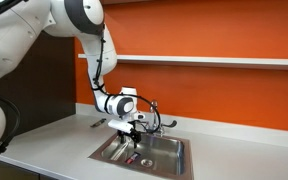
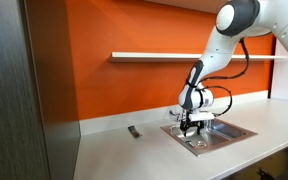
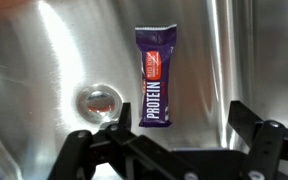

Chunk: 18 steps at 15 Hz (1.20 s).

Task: Put the purple chocolate bar inside the sink

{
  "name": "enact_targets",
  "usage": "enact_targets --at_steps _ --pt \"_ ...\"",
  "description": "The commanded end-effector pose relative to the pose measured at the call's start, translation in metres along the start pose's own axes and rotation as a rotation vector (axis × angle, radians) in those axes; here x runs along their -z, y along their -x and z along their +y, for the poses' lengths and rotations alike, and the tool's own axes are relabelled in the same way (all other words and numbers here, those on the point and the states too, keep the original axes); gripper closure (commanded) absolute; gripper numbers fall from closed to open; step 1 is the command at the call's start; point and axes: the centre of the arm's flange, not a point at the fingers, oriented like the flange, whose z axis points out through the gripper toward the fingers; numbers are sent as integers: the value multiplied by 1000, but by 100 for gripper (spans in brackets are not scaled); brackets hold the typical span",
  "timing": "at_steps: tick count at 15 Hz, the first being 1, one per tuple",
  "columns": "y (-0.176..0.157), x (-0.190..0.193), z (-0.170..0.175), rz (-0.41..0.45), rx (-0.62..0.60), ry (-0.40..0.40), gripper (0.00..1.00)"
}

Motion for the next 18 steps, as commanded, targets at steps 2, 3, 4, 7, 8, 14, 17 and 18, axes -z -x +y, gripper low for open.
enact_targets --at_steps 2,3,4,7,8,14,17,18 --pt "43 48 -22 -21 29 21 0" --pt "51 54 -27 -25 43 16 0" --pt "59 59 -33 -34 54 19 0" --pt "85 72 -49 -52 83 19 0" --pt "93 75 -54 -58 91 21 0" --pt "137 87 -74 -74 109 35 0" --pt "155 90 -76 -77 92 38 0" --pt "135 73 -72 -73 114 26 0"
